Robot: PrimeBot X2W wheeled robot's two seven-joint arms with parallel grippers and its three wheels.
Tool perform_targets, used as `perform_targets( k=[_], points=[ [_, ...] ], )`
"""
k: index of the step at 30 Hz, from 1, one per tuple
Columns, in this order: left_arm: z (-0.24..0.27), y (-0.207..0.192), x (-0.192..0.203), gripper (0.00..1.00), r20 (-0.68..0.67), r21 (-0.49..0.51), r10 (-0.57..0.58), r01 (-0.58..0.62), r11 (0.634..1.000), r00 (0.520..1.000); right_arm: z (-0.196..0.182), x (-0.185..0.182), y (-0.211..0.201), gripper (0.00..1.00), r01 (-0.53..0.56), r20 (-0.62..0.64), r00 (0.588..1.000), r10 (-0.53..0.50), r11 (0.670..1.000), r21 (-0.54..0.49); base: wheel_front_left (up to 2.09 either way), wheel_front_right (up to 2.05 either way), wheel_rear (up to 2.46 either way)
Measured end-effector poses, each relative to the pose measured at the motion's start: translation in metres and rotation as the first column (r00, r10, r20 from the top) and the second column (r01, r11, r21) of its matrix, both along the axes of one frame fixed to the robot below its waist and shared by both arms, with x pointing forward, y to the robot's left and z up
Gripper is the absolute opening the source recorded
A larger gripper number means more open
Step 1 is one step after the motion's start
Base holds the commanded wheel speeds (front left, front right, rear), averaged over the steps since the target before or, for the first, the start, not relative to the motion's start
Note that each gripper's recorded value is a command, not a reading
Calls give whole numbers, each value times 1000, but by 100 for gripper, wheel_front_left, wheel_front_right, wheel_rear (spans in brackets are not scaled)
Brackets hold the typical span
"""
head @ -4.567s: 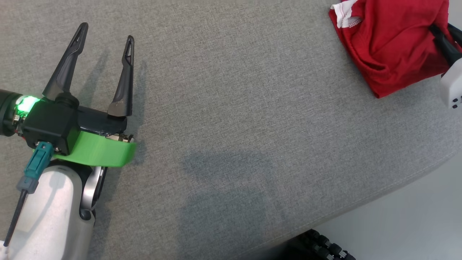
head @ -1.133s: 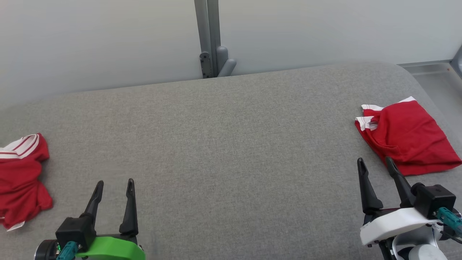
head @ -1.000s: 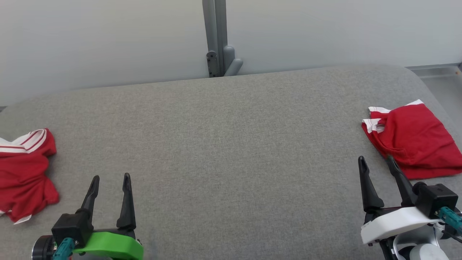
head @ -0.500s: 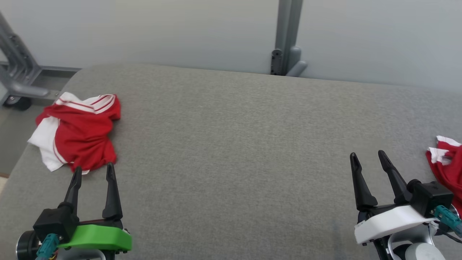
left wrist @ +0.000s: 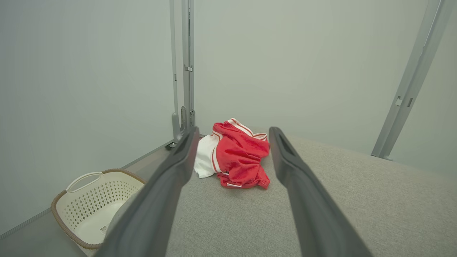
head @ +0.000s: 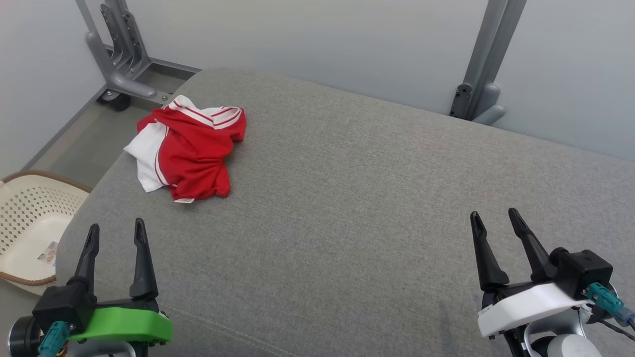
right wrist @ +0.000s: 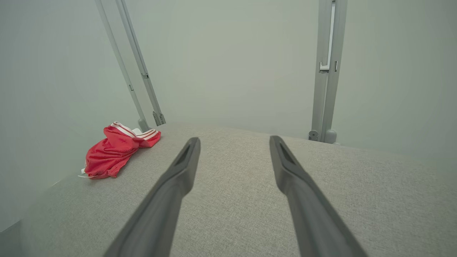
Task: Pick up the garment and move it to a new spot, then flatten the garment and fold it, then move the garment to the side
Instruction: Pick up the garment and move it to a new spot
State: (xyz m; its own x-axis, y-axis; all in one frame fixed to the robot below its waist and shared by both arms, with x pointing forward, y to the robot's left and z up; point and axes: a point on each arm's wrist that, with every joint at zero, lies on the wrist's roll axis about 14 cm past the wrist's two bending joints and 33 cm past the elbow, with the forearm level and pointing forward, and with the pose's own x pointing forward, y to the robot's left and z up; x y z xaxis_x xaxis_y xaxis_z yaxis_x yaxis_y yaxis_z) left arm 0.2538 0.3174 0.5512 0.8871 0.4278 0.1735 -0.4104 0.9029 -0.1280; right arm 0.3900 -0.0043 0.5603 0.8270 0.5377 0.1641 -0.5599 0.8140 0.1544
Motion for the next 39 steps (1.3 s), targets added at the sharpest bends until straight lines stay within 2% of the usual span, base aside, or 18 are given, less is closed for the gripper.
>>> perform_targets(
  k=[13, 17, 21, 23, 26, 30, 34, 39],
  points=[
    [6, 1, 1, 100, 12, 17, 2, -2, 1000, 1000, -1, 1, 0, 100, 5, -6, 1000, -5, 1000, 7, 0, 0, 0],
    [39, 2, 18, 100, 94, 65, -19, 13, 998, 995, 0, 5, 1, 100, 0, -7, 1000, 0, 1000, 10, 0, 0, 0],
    [89, 2, 51, 100, 204, 142, -74, 45, 989, 976, 7, 14, 8, 100, -22, 10, 1000, 22, 1000, 5, 0, 0, 0],
    [103, 6, 70, 100, 215, 165, -95, 59, 984, 972, 10, 20, 9, 100, -29, 19, 999, 29, 1000, 6, 0, 0, 0],
    [97, 12, 108, 100, 142, 148, -131, 110, 983, 981, 11, 30, 8, 100, -29, 26, 999, 29, 1000, 5, 0, 0, 0],
    [47, 16, 161, 100, -66, 65, -180, 185, 981, 981, 1, 47, -3, 100, 2, 9, 1000, -2, 1000, 4, 0, 0, 0],
    [-19, 20, 196, 100, -262, -44, -212, 207, 977, 942, -21, 61, -16, 100, 38, -38, 999, -38, 999, 4, 0, 0, 0],
    [-99, 24, 213, 100, -463, -156, -233, 180, 971, 855, -48, 76, -33, 100, 86, -92, 992, -86, 996, -2, 0, 0, 0]
  ],
)
